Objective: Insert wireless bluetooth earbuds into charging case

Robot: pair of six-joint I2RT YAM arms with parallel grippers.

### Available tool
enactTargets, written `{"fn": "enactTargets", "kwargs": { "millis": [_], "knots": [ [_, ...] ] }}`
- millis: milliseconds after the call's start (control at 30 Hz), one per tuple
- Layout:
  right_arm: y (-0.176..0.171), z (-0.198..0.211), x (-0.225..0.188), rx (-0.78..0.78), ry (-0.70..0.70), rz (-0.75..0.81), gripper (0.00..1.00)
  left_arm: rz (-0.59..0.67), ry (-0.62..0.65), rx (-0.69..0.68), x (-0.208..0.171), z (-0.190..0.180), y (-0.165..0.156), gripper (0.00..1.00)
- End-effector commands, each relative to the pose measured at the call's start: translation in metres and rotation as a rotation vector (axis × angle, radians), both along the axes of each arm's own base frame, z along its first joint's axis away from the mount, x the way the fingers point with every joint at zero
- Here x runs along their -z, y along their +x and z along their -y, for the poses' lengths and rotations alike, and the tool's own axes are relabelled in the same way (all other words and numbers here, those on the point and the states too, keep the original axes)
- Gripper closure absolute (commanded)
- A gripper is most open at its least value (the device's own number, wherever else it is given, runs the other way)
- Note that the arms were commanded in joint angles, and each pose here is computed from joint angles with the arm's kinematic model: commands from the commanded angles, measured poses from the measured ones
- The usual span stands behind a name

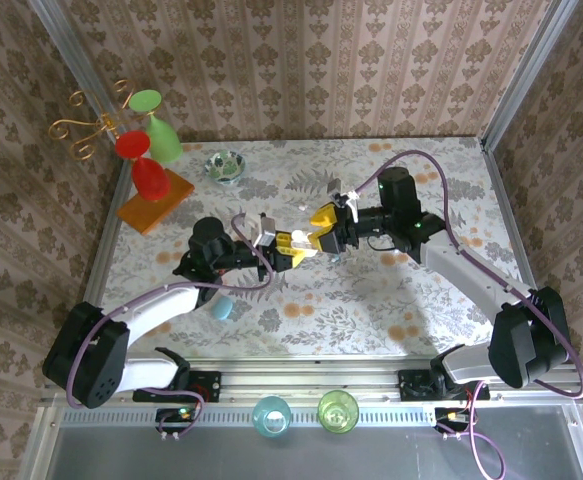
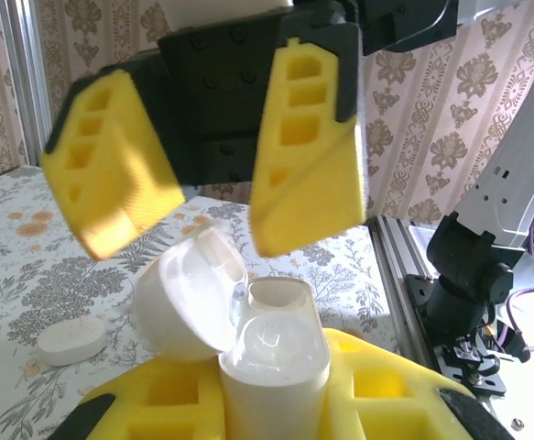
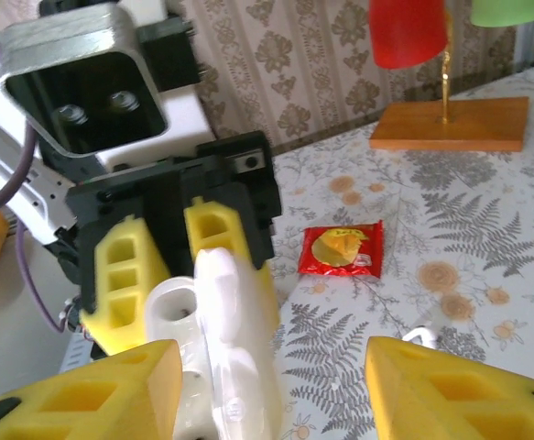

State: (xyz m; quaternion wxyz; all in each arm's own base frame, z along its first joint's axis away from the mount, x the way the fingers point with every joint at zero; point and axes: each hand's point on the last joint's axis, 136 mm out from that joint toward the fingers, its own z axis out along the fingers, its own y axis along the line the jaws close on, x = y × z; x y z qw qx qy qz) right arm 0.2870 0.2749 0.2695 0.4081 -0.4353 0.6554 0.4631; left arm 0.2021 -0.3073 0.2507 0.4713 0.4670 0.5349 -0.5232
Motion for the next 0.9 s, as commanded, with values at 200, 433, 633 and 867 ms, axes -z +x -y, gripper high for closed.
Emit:
{"fn": "enactTargets", "kwargs": {
  "millis": [200,433,633,867],
  "knots": [
    [0.001,0.007,-0.013,0.069,0.018,0.009,0.29,0.106,-0.053,-0.004,-0.012,-0.003,-0.005,1.0],
    [0.013,0.027,-0.036,0.274,0.097,-0.028,0.19,0.143,-0.057,-0.092,-0.011,-0.009,0.007,1.0],
    [0.039,0.075,-0.026,0.566,0.176,-0.086,0.0,0.226,-0.067,-0.151,-0.019,-0.016,0.009,1.0],
    [0.07,0.15,0.069,1.001,0.031,-0.438,0.16,0.263,-0.061,-0.198,-0.022,-0.022,0.01,1.0]
  ]
}}
